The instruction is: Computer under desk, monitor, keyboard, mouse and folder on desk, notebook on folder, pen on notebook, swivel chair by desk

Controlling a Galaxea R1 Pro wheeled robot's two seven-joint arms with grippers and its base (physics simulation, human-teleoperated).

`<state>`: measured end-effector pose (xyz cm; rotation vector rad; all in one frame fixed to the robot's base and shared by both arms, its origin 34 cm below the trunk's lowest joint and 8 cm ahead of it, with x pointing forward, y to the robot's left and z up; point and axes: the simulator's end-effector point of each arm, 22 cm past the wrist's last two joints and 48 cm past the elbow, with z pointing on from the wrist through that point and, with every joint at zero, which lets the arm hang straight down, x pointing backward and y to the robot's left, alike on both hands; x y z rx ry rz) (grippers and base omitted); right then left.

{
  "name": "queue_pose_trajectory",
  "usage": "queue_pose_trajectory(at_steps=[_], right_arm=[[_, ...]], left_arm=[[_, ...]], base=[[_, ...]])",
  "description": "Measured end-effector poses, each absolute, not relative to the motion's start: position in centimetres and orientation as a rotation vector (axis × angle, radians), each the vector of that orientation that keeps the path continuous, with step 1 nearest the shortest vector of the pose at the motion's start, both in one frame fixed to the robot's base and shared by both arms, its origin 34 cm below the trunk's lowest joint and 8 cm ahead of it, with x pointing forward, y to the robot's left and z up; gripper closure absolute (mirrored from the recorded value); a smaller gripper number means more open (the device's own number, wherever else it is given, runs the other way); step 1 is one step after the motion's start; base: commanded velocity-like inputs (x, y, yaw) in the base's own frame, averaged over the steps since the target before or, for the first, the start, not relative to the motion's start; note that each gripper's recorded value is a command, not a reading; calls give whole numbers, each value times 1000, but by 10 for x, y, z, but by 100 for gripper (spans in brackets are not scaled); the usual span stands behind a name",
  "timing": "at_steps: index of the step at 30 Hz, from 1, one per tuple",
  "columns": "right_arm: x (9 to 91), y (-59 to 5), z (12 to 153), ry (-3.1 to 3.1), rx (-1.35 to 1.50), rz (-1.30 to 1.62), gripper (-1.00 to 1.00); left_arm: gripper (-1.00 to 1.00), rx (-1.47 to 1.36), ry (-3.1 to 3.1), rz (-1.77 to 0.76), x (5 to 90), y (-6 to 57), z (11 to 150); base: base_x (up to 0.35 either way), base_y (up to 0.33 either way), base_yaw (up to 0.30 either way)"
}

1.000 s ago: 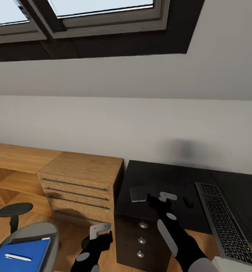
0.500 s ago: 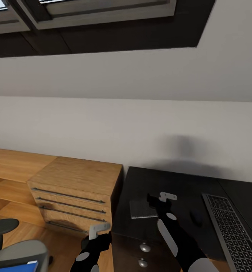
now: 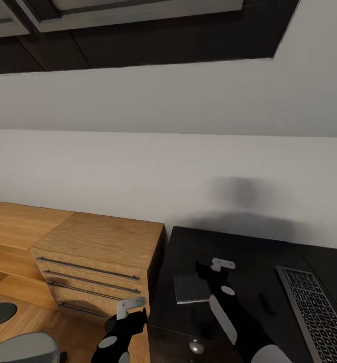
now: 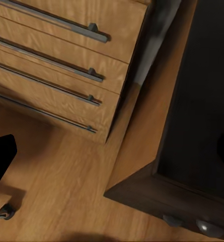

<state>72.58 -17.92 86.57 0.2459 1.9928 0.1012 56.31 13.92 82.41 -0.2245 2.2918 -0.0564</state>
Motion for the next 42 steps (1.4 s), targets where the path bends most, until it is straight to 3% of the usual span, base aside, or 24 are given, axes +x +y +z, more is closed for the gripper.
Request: queue_pose_trajectory(at_steps=[17, 31, 42], right_arm=[[739, -160, 868, 2020, 134, 79, -100], [812, -208, 901, 2072, 123, -81, -100], [816, -227, 892, 2139, 137, -126, -100]], left_arm=[[-100, -310, 2245, -31, 574, 171, 839], [-100, -316, 2219, -38, 578, 174, 850], [-100, -331, 2146, -67, 589, 175, 882]], base=[[4, 0, 0], [0, 0, 0], [0, 0, 0]])
